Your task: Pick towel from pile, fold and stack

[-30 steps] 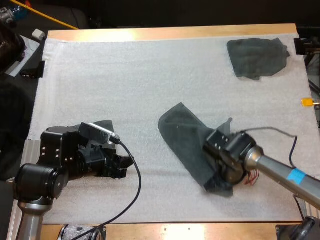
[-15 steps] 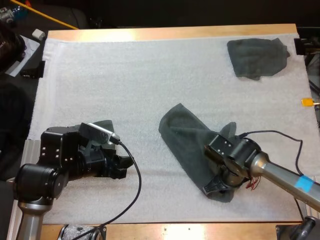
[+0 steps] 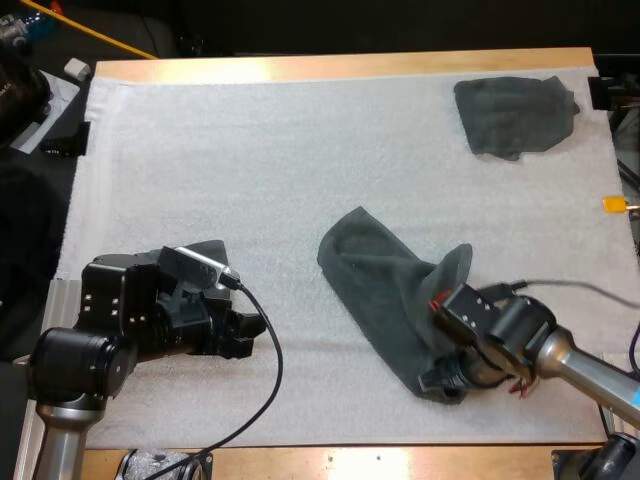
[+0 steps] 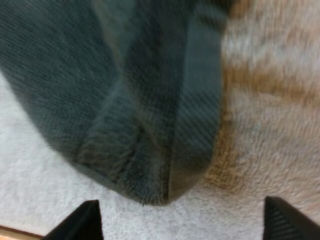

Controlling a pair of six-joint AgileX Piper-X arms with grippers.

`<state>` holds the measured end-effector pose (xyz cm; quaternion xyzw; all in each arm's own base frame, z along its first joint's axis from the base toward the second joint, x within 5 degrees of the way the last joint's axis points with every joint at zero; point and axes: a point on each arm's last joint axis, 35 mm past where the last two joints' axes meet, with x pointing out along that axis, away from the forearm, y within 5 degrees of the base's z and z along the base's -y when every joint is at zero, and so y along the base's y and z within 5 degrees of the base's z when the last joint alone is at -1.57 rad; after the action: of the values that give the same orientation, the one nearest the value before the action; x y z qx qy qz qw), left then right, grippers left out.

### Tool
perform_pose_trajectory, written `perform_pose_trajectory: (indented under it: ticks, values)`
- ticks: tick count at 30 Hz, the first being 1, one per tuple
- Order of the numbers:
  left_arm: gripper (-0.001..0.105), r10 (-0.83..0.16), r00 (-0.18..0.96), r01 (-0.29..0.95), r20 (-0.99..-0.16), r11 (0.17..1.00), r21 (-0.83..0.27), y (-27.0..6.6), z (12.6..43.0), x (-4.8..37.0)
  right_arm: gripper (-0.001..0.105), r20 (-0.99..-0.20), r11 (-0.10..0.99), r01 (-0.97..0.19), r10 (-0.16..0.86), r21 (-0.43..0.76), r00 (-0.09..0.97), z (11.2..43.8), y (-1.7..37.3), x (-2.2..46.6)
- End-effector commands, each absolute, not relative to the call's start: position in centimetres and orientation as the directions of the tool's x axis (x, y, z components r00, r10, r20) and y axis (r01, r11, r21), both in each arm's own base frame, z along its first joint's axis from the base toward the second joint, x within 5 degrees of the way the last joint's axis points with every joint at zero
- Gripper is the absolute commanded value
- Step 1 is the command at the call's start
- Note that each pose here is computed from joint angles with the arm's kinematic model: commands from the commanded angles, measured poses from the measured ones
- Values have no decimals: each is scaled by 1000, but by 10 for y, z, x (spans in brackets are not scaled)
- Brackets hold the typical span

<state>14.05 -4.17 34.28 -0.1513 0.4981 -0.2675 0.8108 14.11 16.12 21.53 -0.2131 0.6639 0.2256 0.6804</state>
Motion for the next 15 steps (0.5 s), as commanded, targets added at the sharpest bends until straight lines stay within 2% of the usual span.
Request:
perform_pose_trajectory:
  ticks: [1, 7, 12, 14, 15]
  values:
    - [59, -590, 344, 289, -731, 807, -515, -43, 340, 138, 63, -998, 861, -506, 55, 54, -13, 194, 155, 130]
    - [58, -588, 326, 278, -740, 808, -520, -43, 336, 139, 63, -991, 908, -399, 131, 127, -18, 161, 152, 119]
    - [58, -588, 313, 272, -746, 808, -523, -43, 334, 138, 61, -984, 928, -331, 181, 172, -5, 146, 151, 120]
    - [58, -586, 321, 269, -745, 810, -521, -42, 335, 138, 59, -986, 925, -346, 168, 159, -4, 148, 152, 120]
    - [58, -584, 323, 267, -745, 811, -521, -42, 336, 138, 52, -987, 926, -347, 158, 150, -3, 147, 152, 121]
